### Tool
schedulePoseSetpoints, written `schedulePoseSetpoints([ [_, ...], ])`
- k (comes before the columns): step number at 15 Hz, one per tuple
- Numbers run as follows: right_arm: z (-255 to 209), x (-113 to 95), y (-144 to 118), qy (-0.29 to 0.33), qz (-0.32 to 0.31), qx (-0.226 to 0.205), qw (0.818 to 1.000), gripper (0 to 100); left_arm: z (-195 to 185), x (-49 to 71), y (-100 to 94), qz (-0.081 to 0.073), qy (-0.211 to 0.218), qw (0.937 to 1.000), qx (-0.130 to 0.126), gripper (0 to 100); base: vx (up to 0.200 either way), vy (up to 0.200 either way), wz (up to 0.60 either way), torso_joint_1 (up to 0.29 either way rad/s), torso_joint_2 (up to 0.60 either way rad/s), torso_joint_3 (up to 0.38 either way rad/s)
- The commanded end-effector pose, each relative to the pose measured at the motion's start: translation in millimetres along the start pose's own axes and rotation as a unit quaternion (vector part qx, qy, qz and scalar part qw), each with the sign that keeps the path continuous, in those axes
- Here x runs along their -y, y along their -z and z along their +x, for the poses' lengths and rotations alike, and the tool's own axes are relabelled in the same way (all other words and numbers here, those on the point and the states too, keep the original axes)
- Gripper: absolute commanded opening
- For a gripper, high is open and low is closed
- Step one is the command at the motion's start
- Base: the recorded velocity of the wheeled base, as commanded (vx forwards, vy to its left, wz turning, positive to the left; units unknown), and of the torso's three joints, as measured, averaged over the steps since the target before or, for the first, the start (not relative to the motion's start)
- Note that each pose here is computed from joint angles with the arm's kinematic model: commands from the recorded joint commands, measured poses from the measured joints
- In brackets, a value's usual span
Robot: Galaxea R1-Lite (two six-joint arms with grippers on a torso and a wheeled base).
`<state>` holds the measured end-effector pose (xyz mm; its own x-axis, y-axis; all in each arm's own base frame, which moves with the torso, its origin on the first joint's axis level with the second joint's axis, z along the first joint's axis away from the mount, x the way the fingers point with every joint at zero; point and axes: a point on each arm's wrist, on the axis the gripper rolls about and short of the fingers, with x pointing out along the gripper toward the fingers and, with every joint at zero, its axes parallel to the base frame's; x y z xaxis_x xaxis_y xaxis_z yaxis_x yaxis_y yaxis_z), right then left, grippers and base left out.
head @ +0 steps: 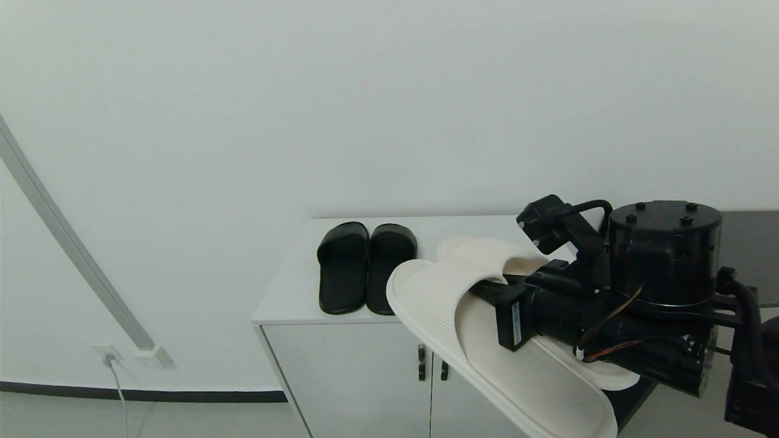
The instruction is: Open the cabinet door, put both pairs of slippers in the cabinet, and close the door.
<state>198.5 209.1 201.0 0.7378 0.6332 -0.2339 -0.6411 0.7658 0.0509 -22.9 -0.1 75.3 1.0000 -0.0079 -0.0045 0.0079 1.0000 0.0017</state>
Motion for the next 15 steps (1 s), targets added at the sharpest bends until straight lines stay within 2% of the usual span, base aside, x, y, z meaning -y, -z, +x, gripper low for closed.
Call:
schedulePoseSetpoints([
  [1, -0.6, -1.5, 0.8, -0.003, -0.001, -0.001, 1.000, 0, 0.0, 0.0, 0.0, 0.000, 0.000, 1.0000, 0.000, 0, 0.000, 0.000, 0.00, 0.000, 0.00, 0.000],
  [5, -1.1, -1.9, 0.9, -0.003, 0.000, -0.001, 1.000, 0, 0.0, 0.0, 0.0, 0.001, 0.001, 1.0000, 0.000, 0, 0.000, 0.000, 0.00, 0.000, 0.00, 0.000],
  [11, 0.5, -1.5, 6.3, -0.001, -0.004, -0.011, 1.000, 0, 0.0, 0.0, 0.0, 0.001, 0.001, 1.0000, 0.000, 0, -0.200, 0.000, 0.00, 0.002, 0.00, 0.002],
  [14, -3.2, -0.2, 11.0, 0.002, -0.038, -0.016, 0.999, 0, 0.0, 0.0, 0.0, 0.000, 0.001, 1.0000, 0.000, 0, -0.200, 0.000, 0.00, -0.002, 0.00, 0.004],
  [15, -3.4, -0.1, 10.8, 0.003, -0.044, -0.011, 0.999, 0, 0.0, 0.0, 0.0, 0.000, 0.001, 1.0000, 0.000, 0, 0.000, 0.000, 0.00, 0.000, 0.00, 0.000],
])
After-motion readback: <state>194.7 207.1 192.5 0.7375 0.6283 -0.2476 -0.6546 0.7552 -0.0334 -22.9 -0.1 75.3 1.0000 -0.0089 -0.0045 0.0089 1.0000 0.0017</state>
